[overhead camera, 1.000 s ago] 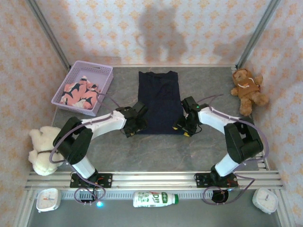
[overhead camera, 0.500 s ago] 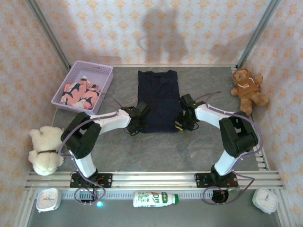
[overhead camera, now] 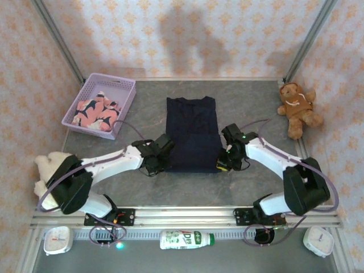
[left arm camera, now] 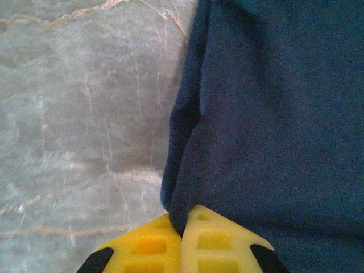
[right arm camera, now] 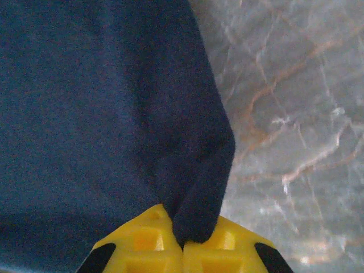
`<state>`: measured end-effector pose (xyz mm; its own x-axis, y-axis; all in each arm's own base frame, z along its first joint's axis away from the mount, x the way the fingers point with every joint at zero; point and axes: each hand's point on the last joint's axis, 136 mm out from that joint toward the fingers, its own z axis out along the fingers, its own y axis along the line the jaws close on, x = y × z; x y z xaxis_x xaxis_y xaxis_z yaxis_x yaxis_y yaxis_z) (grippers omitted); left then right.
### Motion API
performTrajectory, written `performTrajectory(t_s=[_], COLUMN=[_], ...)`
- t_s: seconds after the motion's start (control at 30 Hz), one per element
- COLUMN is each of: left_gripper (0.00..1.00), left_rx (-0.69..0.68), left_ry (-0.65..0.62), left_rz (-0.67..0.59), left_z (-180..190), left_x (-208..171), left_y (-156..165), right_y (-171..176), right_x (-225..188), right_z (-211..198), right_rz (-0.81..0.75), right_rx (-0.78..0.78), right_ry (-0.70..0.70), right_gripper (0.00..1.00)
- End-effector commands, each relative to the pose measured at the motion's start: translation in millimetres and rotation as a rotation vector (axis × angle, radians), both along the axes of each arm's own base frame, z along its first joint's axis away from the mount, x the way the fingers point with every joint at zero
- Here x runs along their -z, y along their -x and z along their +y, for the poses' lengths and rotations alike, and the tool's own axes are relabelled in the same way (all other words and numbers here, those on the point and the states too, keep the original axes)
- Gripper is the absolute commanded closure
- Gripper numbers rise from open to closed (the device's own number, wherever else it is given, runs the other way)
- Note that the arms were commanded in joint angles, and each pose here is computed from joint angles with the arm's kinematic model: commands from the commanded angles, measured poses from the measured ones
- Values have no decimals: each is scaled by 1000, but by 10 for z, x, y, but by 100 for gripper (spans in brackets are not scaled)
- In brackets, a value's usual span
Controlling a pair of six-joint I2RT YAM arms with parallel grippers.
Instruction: Fold and stack the mixed laundry pile
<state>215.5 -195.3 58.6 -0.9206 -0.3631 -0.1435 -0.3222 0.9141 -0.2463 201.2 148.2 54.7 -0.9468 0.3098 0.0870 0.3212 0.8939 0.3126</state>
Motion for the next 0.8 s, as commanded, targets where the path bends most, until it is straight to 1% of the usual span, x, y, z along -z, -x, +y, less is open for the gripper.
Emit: performTrajectory(t_s=[0.0, 0.13, 0.3, 0.43, 0.5, 0.67, 0.77], left_gripper=[100, 100, 100, 100, 100, 100, 100], left_rx=[-59, -64, -90, -143, -164, -172, -168], left_ry=[-136, -132, -117, -98, -93, -97, -99], left_rz=[40, -68, -184, -275, -313, -354, -350], left_z=[392, 312, 177, 168, 188, 228, 237], left_x=[-59, -420, -798, -1083, -1210, -1393, -1415], left_y=[183, -83, -520, -880, -1064, -1484, -1753], right_y=[155, -128, -527, -838, -1059, -1603, -1881], right_x=[-127, -464, -865, -1009, -1070, -1223, -1285], right_z=[-168, -66, 14, 72, 96, 122, 167], right_rz=[34, -45, -137, -179, -210, -271, -289], right_rx=[12, 18, 16, 45, 77, 162, 180], right_ry=[62, 41, 55, 44, 29, -18, -37], right_gripper=[100, 100, 100, 100, 100, 100, 100])
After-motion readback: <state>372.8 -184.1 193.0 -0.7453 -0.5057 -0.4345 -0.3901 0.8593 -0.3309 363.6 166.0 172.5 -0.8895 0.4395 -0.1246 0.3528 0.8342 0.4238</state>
